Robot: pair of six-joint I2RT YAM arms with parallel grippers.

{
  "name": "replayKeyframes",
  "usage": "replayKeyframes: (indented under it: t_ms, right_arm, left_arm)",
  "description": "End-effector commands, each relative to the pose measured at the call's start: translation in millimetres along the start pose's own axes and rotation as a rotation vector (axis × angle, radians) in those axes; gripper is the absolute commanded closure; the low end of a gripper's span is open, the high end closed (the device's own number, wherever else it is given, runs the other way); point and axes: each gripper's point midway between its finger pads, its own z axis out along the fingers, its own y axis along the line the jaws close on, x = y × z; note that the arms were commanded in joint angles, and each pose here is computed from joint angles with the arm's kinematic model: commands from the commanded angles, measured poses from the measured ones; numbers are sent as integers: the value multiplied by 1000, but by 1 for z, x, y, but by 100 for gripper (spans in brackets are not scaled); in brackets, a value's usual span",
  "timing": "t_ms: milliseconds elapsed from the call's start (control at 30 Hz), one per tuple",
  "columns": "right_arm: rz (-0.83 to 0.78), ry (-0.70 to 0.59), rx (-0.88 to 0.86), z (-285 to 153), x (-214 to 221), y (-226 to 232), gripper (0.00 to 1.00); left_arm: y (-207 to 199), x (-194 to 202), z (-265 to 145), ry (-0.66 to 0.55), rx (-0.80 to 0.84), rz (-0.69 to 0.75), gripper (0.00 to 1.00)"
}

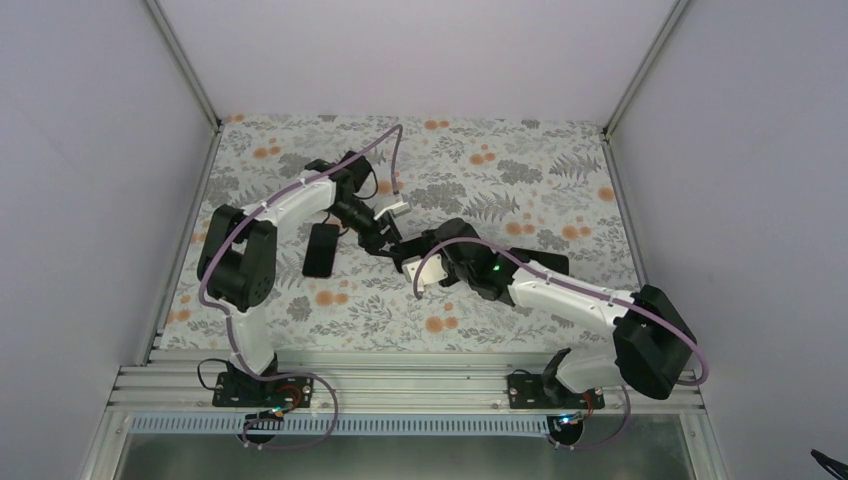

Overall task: Take the phone out of the phone case
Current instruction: Adjust the phone.

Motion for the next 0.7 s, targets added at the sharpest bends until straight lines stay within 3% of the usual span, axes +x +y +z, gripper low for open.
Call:
replayKeyframes:
  t_ms: [0,167,267,333,500,667]
  right_arm:
    - [-17,0,106,-11,-6,-25,53]
    - [-18,3,118,-13,-6,-27,51]
    - [13,0,121,-15,-7,-32,47]
    - [49,-12,108,-19,-9,-35,39]
    - [186,-59,93,-34,-13,-52,15]
    - [403,-145,67,-55,-16,-88,4]
  left_arm:
    - [-8,-12,2,-21,47,47,50]
    - [-11,-17,0,-31,54,59,80]
    - [-15,-19,-3,-45,64,66,90]
    - [-16,-23,-7,-66,58,71,97]
    - [-18,-45,-35,-190,21,73,98]
    - [-21,-70,-74,-328,-19,92,98]
